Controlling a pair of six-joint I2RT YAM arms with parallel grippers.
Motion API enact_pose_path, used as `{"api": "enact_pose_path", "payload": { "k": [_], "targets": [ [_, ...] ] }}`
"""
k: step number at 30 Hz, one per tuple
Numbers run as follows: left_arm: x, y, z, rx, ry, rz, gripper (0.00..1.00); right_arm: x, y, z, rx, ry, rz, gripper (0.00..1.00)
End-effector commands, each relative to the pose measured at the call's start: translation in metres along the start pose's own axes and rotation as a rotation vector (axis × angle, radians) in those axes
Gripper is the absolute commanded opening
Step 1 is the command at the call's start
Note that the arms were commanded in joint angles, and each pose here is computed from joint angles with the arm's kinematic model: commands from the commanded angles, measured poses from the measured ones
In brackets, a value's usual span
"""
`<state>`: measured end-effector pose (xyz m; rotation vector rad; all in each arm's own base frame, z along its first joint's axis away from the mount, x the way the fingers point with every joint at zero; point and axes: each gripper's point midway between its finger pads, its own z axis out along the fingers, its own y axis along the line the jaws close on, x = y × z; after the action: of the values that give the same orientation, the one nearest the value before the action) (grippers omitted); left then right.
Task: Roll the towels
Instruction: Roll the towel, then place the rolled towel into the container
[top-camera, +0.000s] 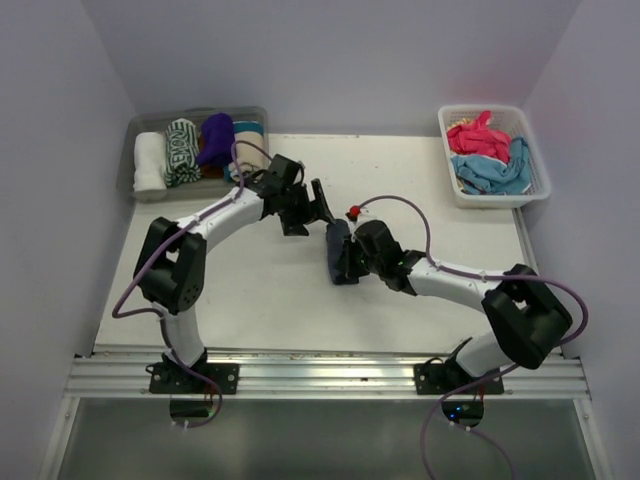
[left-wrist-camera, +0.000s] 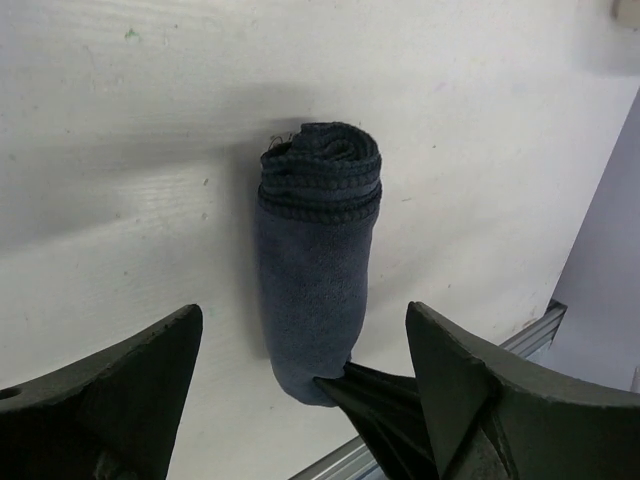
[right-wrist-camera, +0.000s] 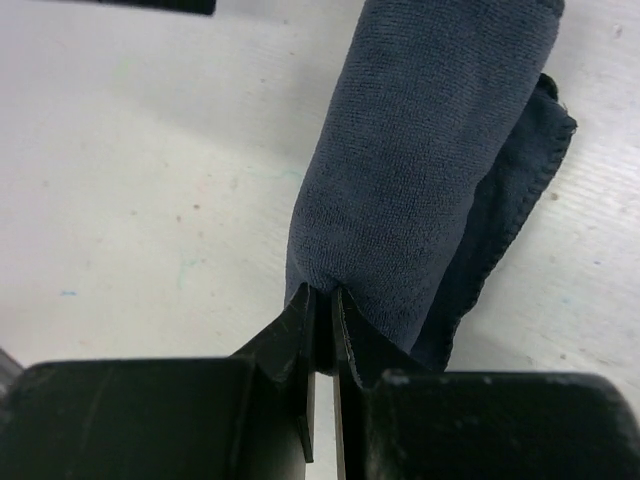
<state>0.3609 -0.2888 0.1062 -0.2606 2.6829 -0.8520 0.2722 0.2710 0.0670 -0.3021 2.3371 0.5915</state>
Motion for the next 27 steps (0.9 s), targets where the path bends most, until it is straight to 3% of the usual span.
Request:
{"api": "enact_pose_path", "payload": {
  "k": [1,7,21,27],
  "targets": [
    [0.012,0.004,-0.008,0.01,0.022,0.036,0.87,-0.017,0.039,-0.001,-0.211,-0.058,0.138,0.0],
    [0.039,0.025,-0.004,0.0,0.077,0.029,0.89,-0.01,0.038,-0.001,-0.282,-0.091,0.273,0.0],
    [0.064,-0.006,0.027,0.094,0.183,0.096,0.89,0.008,0.019,-0.011,-0.37,-0.124,0.476,0.0],
    [0.072,-0.008,0.04,0.056,0.217,0.116,0.88,0.015,0.007,-0.009,-0.428,-0.104,0.544,0.0]
  ]
}}
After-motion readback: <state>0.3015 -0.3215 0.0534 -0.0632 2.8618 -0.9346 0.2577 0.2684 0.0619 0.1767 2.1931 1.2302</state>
